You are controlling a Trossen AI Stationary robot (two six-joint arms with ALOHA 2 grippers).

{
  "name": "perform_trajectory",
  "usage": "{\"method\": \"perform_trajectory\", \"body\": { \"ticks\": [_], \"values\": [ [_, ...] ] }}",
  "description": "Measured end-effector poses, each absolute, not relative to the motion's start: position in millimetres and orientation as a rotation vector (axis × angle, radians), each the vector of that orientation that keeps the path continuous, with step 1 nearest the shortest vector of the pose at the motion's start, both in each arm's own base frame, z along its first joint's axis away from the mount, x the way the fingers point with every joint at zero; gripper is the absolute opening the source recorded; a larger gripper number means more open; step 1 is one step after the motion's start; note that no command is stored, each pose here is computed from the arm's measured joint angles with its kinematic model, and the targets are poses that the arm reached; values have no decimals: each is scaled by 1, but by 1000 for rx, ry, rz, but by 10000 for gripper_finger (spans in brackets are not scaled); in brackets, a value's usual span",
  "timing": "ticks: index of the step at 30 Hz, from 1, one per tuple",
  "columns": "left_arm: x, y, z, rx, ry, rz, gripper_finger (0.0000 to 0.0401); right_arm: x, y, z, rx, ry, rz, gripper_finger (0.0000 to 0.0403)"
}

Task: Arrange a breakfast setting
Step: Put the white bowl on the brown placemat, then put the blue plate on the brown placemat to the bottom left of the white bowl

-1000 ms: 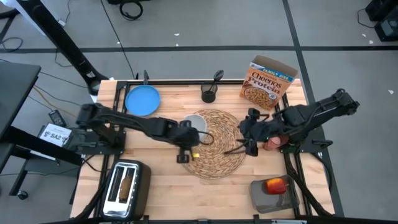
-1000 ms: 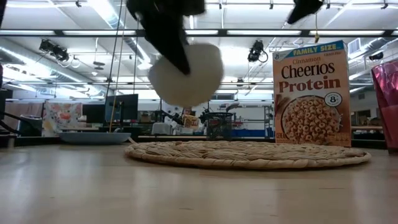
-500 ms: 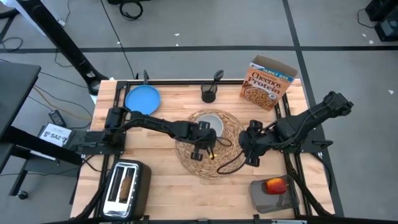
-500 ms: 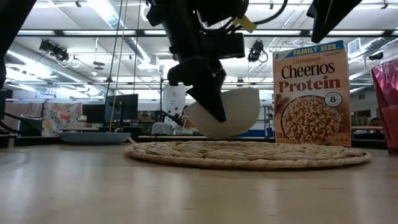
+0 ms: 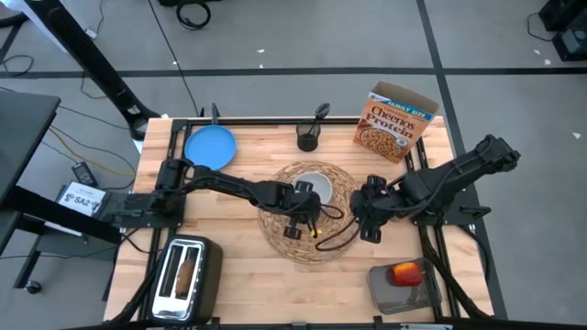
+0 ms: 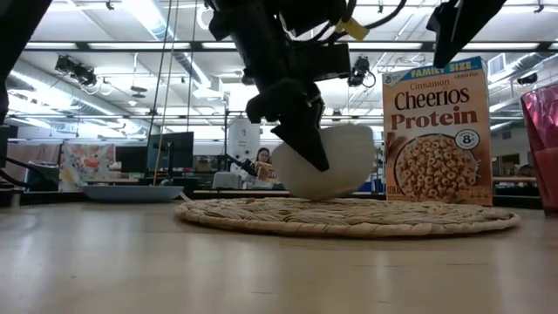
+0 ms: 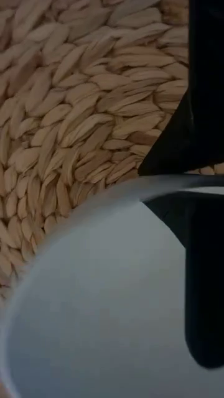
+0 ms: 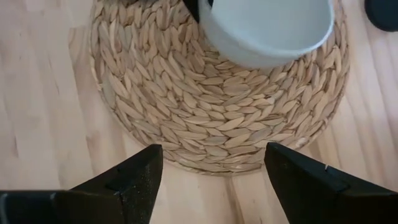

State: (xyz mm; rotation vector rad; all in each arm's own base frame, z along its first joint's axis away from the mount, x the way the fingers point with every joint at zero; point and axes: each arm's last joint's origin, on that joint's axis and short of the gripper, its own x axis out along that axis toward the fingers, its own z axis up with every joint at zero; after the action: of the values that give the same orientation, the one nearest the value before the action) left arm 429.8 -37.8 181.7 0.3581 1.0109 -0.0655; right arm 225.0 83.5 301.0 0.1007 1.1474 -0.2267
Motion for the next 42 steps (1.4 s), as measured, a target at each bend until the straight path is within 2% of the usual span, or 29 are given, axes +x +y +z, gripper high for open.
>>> {"method": "perform_trajectory", "body": {
  "ticks": [11,17,23,27,34,37,42],
  "values": [
    [424,-41,188,299,1033,-71,132,226,82,303,87,1144,-208,325],
    [410,-51,217,304,1007,-91,157,223,91,303,77,1127,-200,325],
    [377,-61,268,171,983,-56,162,224,99,305,60,1051,-225,325],
    [338,-61,302,15,1041,35,162,228,104,307,52,973,-237,325],
    [271,-46,335,-89,1173,370,162,241,109,306,80,854,-232,325],
    [257,-30,333,-160,1146,490,162,245,111,305,74,836,-221,325],
    [232,9,293,-318,1176,702,162,251,118,309,123,787,-190,325]
  ]
}}
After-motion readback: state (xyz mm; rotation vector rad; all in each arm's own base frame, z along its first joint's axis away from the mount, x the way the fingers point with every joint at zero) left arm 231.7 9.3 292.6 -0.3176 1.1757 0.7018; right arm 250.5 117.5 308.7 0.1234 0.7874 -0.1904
